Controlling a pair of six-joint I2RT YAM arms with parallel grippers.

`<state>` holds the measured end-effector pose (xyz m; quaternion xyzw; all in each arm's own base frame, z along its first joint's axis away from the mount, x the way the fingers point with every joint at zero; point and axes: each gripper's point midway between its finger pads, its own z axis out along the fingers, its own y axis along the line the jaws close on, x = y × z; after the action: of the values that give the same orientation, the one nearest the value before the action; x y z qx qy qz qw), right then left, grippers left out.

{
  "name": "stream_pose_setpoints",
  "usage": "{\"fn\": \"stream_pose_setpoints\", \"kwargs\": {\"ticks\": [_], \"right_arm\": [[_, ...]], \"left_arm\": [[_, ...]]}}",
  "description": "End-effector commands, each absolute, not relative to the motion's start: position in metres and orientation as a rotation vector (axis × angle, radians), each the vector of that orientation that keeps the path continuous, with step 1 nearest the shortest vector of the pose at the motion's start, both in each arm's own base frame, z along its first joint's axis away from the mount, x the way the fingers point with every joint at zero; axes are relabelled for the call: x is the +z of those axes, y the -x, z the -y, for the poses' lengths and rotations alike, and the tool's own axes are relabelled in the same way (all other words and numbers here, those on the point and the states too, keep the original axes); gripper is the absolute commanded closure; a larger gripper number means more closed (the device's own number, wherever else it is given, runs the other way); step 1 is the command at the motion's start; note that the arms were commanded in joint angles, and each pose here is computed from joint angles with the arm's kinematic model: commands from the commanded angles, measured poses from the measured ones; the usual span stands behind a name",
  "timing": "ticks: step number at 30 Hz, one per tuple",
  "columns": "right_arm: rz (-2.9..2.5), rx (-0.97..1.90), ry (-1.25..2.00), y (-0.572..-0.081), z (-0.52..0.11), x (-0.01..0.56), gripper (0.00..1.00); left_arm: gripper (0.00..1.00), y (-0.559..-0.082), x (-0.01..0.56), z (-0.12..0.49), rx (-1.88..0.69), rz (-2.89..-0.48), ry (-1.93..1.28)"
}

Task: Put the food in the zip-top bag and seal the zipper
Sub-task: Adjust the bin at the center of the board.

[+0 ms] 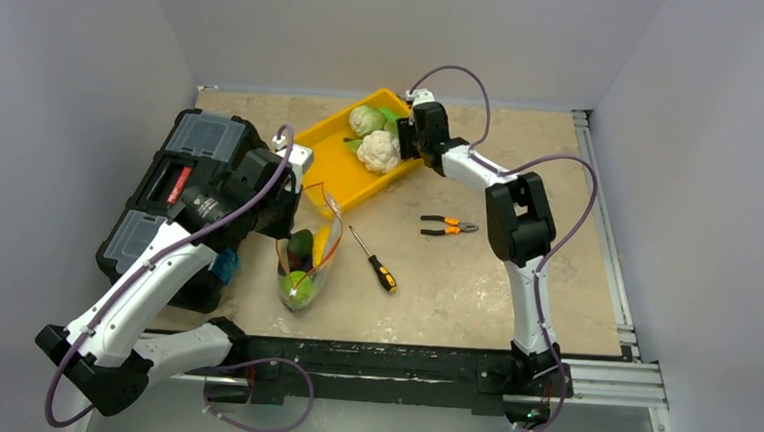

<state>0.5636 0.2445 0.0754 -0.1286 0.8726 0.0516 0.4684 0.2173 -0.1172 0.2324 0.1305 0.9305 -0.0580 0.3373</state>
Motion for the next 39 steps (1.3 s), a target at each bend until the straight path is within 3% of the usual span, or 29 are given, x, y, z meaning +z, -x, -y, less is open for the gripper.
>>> {"fn": "stream_pose_setpoints", "kwargs": {"ticks": [1, 13, 20, 28, 32, 39], "right_arm": [[-2.345, 0.073, 0.301, -0.524, -0.224, 0.040, 0.50], [-2.442, 0.037, 0.261, -0.464, -0.215, 0.043, 0.48], [-2.361, 0.031, 0.223, -0.480, -0.216, 0.073, 0.45], [-2.278, 0.048, 0.219, -0.499, -0.223, 0.092, 0.32], [-2.247, 0.109, 0.261, -0.504, -0.233, 0.091, 0.26], [-2.236, 0.117, 0.266, -0.509, -0.235, 0.081, 0.26]], "left_arm": [[1.00, -0.215, 0.241, 0.121, -0.207, -2.399, -0.312], [1.00, -0.208, 0.243, 0.115, -0.206, -2.399, -0.286], [1.00, -0.206, 0.285, 0.097, -0.129, -2.332, -0.267], [1.00, -0.209, 0.285, 0.078, 0.038, -2.386, -0.293], [1.00, -0.216, 0.263, 0.105, -0.074, -2.452, -0.299], [1.00, -0.219, 0.236, 0.200, -0.644, -2.511, -0.320]]}}
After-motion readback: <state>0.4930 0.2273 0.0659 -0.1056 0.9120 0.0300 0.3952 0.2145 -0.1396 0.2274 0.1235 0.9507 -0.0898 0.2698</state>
